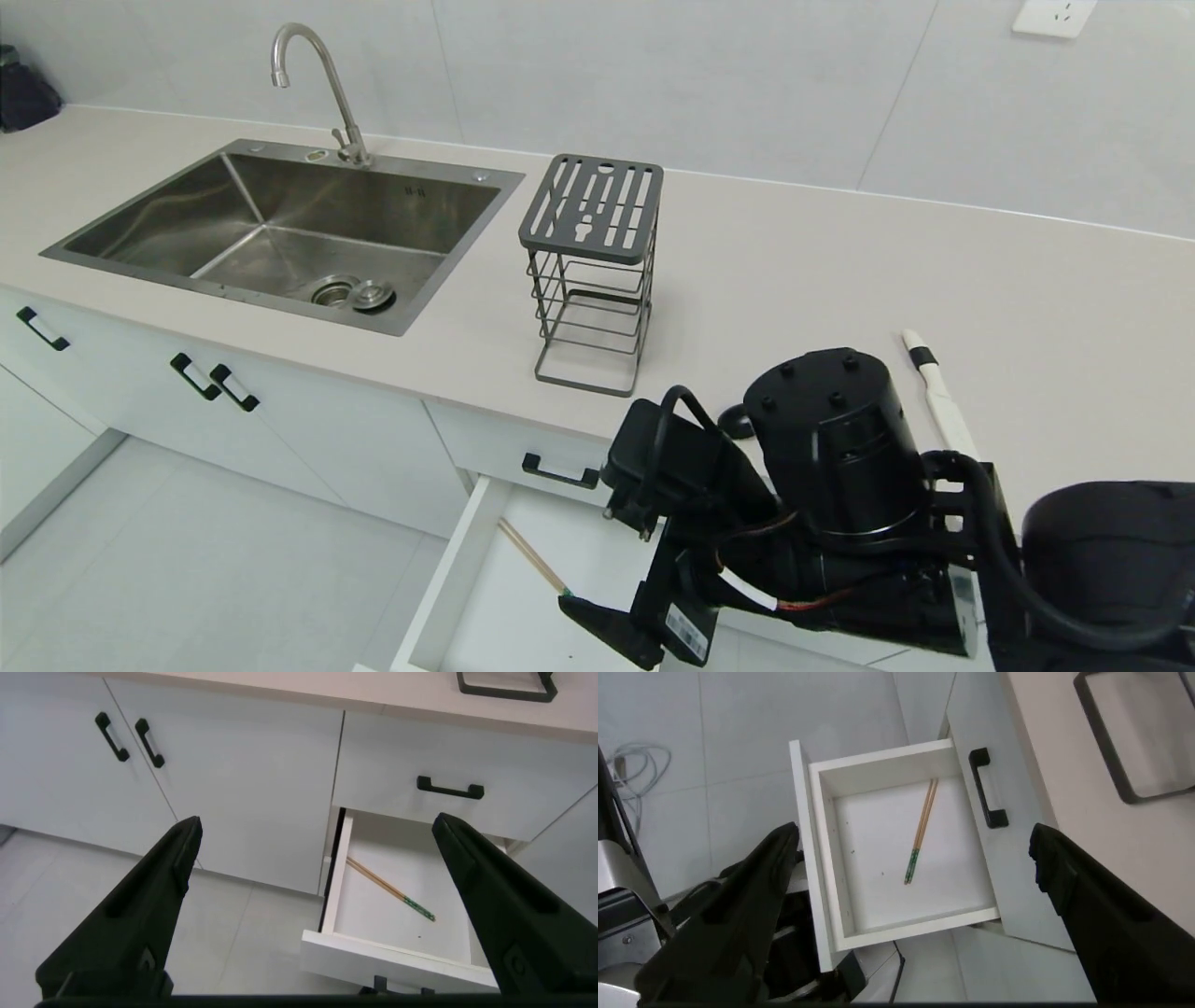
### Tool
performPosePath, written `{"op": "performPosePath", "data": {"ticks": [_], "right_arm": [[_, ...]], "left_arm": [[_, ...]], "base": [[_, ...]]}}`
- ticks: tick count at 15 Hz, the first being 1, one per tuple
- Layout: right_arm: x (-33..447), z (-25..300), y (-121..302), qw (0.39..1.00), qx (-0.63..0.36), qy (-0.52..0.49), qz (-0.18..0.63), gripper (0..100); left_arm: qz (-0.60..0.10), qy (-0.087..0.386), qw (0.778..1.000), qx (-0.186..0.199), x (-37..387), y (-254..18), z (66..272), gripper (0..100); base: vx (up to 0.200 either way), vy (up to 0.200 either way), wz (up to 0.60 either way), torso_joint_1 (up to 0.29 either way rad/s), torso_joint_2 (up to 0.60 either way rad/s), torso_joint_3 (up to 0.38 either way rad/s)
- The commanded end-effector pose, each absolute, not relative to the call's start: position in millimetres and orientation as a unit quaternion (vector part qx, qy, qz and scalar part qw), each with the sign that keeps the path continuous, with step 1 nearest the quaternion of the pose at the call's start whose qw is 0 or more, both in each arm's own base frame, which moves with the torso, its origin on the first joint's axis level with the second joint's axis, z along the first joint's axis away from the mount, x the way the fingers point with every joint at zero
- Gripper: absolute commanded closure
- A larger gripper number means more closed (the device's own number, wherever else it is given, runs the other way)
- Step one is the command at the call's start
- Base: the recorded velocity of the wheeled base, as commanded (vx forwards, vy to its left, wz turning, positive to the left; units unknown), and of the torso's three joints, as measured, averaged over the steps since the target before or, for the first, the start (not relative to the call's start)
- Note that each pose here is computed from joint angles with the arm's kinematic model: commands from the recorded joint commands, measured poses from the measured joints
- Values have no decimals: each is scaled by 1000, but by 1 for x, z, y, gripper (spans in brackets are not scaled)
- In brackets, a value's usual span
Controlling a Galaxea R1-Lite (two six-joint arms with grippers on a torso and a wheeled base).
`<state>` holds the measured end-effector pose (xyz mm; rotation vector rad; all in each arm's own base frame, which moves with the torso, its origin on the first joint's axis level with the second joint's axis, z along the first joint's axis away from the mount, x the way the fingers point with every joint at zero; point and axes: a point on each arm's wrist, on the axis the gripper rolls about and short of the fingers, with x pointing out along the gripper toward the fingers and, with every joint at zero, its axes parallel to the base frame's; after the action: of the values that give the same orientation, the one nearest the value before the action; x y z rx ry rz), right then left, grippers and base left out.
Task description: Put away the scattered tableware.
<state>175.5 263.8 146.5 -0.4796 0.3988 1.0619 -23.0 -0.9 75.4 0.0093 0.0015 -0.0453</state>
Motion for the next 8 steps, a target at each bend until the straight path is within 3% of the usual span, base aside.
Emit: {"op": "performPosePath", "data": {"ticks": [1,8], "right_arm": [[179,143,263,817,-226,193,494,0],[211,158,228,868,-177,179,428,0]], "left_arm": [[-23,1,1000,5,-23,-1,75,0],[-23,1,1000,4,-23,-1,75,0]], "base": [[0,0,0,0,0,0],[0,0,0,0,0,0]]}}
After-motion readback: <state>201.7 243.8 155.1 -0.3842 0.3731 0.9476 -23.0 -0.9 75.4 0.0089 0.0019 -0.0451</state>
